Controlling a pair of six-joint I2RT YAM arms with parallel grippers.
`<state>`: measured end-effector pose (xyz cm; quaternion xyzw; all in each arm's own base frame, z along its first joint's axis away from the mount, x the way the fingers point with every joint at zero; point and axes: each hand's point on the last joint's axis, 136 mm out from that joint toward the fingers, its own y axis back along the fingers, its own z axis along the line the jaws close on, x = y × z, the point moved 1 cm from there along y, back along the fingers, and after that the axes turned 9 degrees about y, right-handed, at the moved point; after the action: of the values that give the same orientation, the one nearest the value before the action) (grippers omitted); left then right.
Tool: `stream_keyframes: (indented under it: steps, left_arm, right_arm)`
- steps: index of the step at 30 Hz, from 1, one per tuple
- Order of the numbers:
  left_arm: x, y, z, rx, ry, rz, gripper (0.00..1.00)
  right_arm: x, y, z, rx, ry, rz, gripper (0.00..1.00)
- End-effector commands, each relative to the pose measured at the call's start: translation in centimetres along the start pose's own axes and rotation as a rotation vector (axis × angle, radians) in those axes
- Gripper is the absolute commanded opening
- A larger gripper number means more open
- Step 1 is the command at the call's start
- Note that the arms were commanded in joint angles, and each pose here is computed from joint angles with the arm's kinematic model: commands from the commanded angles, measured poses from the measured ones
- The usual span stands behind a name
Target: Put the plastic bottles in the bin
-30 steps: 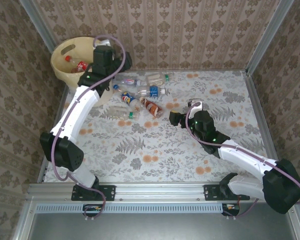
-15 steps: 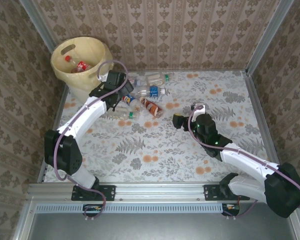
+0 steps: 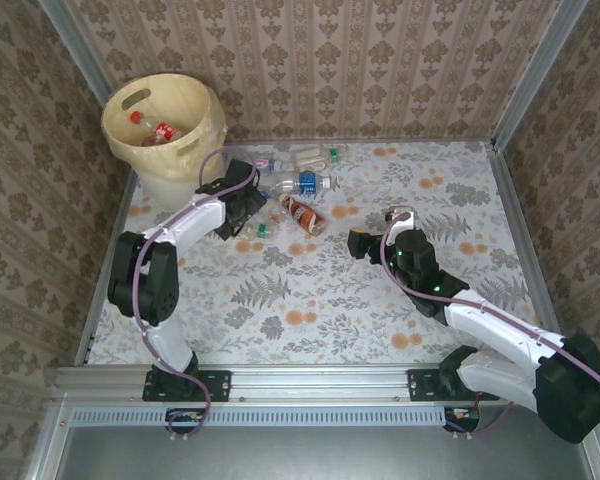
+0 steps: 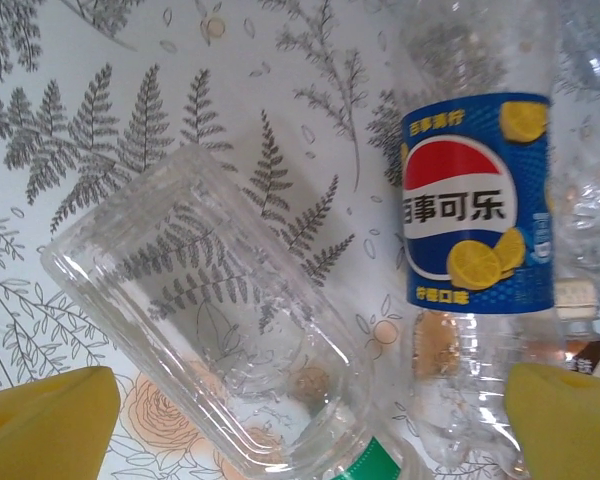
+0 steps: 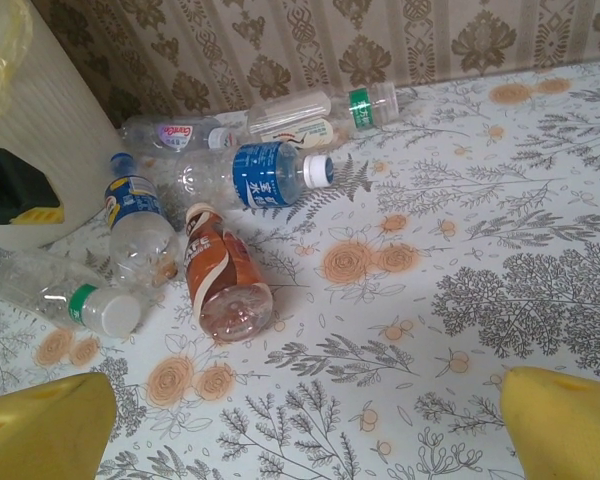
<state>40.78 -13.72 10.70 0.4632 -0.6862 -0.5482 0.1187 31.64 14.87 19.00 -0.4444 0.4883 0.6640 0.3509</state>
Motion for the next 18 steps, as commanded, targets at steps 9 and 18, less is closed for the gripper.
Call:
stream_keyframes:
  steps: [9, 18]
  left_arm:
    - [1.1, -3.0, 2.3, -0.12, 0.132, 0.092, 1.0]
    - [0.8, -5.1, 3.8, -0.15, 0.187, 0.105, 0.99]
  right_arm:
    - [0.5, 0.1, -0.8, 0.035, -0.011, 0.011, 1.0]
    - [0.6, 0.4, -1.0, 0.042, -0.006, 0.02, 1.0]
